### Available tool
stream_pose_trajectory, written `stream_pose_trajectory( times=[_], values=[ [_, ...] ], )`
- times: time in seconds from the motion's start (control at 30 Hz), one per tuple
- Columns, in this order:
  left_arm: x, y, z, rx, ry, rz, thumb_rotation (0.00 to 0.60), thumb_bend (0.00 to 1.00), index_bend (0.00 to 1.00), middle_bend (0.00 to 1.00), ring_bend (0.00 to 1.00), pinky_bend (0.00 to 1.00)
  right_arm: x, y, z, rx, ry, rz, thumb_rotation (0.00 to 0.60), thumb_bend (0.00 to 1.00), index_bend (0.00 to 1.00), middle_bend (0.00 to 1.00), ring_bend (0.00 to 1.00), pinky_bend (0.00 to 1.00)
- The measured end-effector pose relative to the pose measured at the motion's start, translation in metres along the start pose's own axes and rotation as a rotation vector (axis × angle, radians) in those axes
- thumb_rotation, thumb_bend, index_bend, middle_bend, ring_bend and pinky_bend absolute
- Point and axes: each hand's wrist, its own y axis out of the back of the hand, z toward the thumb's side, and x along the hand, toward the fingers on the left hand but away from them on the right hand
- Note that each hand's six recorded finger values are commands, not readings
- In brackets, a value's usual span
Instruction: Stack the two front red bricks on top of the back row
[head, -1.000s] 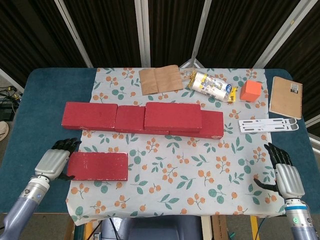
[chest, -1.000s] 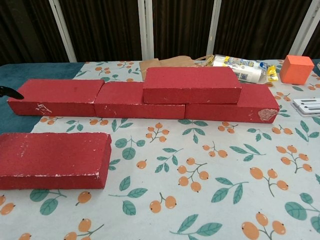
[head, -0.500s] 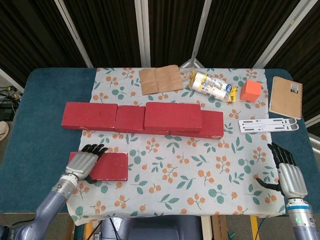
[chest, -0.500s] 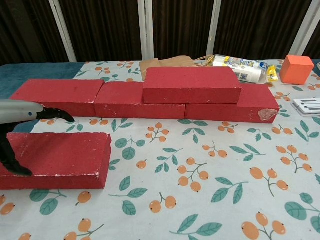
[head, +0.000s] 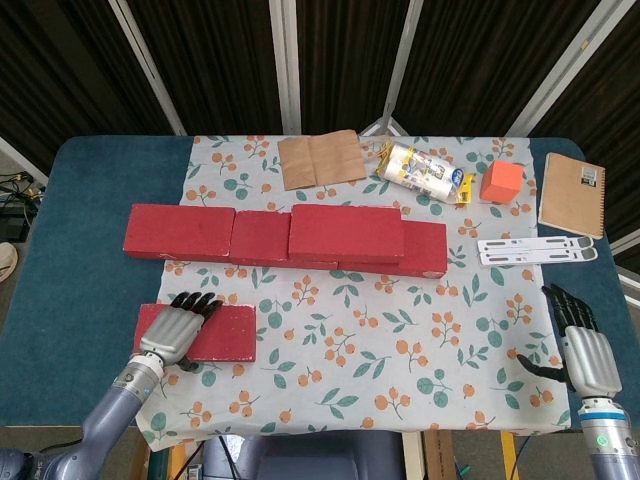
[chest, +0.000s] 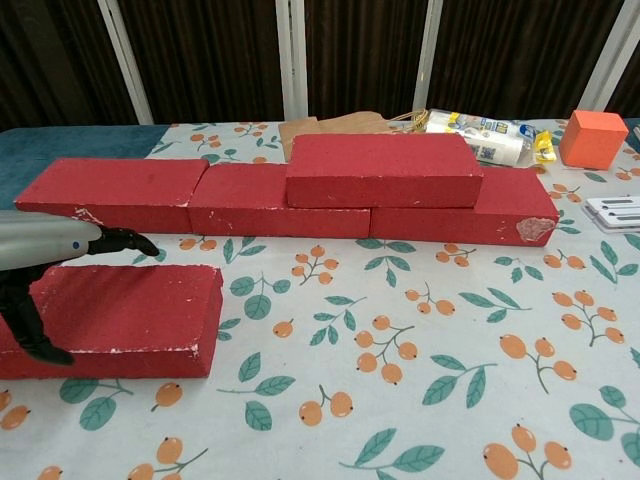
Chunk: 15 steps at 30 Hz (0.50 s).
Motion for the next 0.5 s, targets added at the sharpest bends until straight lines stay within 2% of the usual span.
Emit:
stream_pose_trajectory(
  times=[0.27,0.5],
  values=[
    [0.003,-0.011,-0.006,-0.008,0.011,0.02,0.6,0.0,0.0,0.0,0.0,0.0,0.0,-0.001,-0.002,0.001,-0.012,0.008,0.6,0.2,0.0,0.03,0.0,0.0],
    [0.003,-0.008,-0.01,-0.014,0.03,0.053,0.6,0.0,0.0,0.0,0.0,0.0,-0.001,0.0,-0.002,-0.002,-0.02,0.002,0.6,0.2,0.0,0.03,0.0,0.0]
  ],
)
